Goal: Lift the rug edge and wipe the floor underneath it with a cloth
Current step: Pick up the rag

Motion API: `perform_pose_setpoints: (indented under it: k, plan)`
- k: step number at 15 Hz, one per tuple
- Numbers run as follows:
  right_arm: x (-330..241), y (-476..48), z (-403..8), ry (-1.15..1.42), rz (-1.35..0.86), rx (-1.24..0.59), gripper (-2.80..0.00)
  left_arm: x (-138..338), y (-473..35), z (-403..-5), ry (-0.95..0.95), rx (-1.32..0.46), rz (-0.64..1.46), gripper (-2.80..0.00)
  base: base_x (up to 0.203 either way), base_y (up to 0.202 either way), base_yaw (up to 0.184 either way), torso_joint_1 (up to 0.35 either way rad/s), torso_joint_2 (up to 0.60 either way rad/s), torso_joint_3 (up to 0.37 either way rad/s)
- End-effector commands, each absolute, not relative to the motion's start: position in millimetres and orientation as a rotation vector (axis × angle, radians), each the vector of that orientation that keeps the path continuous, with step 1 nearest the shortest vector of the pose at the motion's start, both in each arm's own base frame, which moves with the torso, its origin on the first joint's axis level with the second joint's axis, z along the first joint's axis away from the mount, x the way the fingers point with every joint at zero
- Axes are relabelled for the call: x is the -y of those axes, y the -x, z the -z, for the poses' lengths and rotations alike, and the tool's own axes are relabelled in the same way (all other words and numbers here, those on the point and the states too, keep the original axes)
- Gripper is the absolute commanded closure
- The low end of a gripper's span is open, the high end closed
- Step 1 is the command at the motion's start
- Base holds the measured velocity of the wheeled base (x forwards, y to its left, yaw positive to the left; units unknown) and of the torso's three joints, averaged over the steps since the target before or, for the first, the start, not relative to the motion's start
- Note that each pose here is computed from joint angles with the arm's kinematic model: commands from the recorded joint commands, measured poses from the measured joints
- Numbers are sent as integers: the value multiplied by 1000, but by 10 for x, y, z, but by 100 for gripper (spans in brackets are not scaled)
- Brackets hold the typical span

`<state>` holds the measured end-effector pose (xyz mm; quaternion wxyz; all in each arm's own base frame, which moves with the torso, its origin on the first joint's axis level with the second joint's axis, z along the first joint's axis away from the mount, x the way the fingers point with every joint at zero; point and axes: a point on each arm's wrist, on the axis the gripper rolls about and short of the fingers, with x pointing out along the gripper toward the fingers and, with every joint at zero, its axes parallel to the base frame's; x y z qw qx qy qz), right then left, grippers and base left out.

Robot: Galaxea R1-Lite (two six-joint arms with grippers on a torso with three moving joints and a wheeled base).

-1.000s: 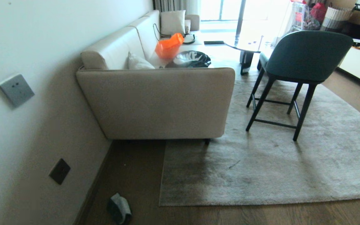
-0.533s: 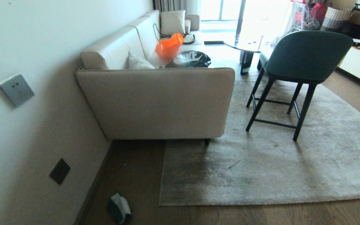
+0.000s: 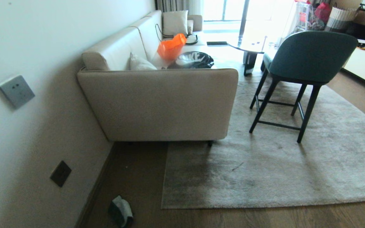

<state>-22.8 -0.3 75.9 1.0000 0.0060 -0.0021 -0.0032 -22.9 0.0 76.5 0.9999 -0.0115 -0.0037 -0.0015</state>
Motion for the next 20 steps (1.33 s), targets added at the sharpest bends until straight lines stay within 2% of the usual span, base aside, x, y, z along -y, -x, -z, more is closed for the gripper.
perform_pose_setpoints:
  k: [1,15,20]
  plan:
    - [3,227,-760,-12,6,3,0,0,229,-765,25,8,2,0,0,0,0,0,0,0]
    - [3,227,-760,-12,6,3,0,0,229,-765,31,8,2,0,0,0,0,0,0,0]
    - [3,227,-760,-12,6,3,0,0,229,-767,31,9,2,0,0,0,0,1,2,-141]
